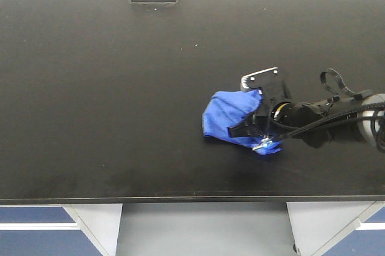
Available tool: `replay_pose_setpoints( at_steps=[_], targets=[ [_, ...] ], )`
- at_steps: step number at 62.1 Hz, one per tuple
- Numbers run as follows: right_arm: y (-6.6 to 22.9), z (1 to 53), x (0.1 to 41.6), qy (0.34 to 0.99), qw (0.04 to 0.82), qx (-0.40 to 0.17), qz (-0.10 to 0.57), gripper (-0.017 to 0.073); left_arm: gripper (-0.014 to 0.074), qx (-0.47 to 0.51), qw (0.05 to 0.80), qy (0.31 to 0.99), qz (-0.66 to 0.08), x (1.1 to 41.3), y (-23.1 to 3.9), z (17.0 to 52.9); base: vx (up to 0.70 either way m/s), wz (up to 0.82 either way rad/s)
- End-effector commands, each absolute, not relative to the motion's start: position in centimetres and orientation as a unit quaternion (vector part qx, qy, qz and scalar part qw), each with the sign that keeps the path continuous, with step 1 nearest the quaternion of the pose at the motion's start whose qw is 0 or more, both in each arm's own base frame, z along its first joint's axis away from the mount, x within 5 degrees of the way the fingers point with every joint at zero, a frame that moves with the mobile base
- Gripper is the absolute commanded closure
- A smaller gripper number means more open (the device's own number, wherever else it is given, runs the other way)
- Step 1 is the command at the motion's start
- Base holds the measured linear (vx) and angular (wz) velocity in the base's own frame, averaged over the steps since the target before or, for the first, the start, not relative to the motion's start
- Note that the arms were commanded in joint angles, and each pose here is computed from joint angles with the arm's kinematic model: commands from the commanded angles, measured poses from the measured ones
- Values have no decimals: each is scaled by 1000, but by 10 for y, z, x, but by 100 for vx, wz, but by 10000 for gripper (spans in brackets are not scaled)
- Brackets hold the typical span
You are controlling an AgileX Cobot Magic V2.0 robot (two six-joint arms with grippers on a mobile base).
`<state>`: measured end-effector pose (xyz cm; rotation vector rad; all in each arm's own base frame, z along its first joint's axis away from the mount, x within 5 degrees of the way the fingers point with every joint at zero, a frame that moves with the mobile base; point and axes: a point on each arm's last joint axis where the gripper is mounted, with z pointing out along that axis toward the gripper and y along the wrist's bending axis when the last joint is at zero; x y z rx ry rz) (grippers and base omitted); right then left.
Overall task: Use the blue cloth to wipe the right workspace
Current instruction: 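Drag the cloth across the bench top away from the right arm and back, then open the right gripper to release the cloth and lift away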
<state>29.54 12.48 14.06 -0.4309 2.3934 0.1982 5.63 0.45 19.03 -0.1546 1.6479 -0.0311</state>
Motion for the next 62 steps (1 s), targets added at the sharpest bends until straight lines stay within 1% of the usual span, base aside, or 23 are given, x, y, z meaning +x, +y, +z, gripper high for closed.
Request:
replay_pose_setpoints(
  at_steps=[1,8,11,15,20,25,30,36,37,45,49,62],
  targets=[
    [126,178,301,889,420,-160,91,483,599,-66,702,709,-21,57,4,188,0,0],
    [121,193,300,873,444,-190,73,403,599,-66,702,709,-21,57,4,188,0,0],
    [118,197,300,866,452,-204,62,351,599,-66,702,709,-21,57,4,188,0,0],
    [117,202,300,862,458,-209,59,279,599,-66,702,709,-21,57,4,188,0,0],
    [114,206,299,861,462,-205,58,170,599,-66,702,709,-21,57,4,188,0,0],
    [112,210,299,863,465,-183,68,67,599,-66,702,709,-21,57,4,188,0,0],
    [111,217,294,868,464,-161,80,21,599,-66,702,709,-21,57,4,188,0,0],
    [108,234,283,869,460,-162,83,11,599,-66,702,709,-21,57,4,188,0,0],
    [105,248,275,867,465,-159,88,14,599,-66,702,709,-21,57,4,188,0,0],
    [97,276,250,865,466,-161,95,22,599,-66,702,709,-21,57,4,188,0,0],
    [91,294,235,857,479,-162,99,27,599,-66,702,709,-21,57,4,188,0,0],
    [81,325,205,835,514,-161,108,29,599,-66,702,709,-21,57,4,188,0,0]
  ],
)
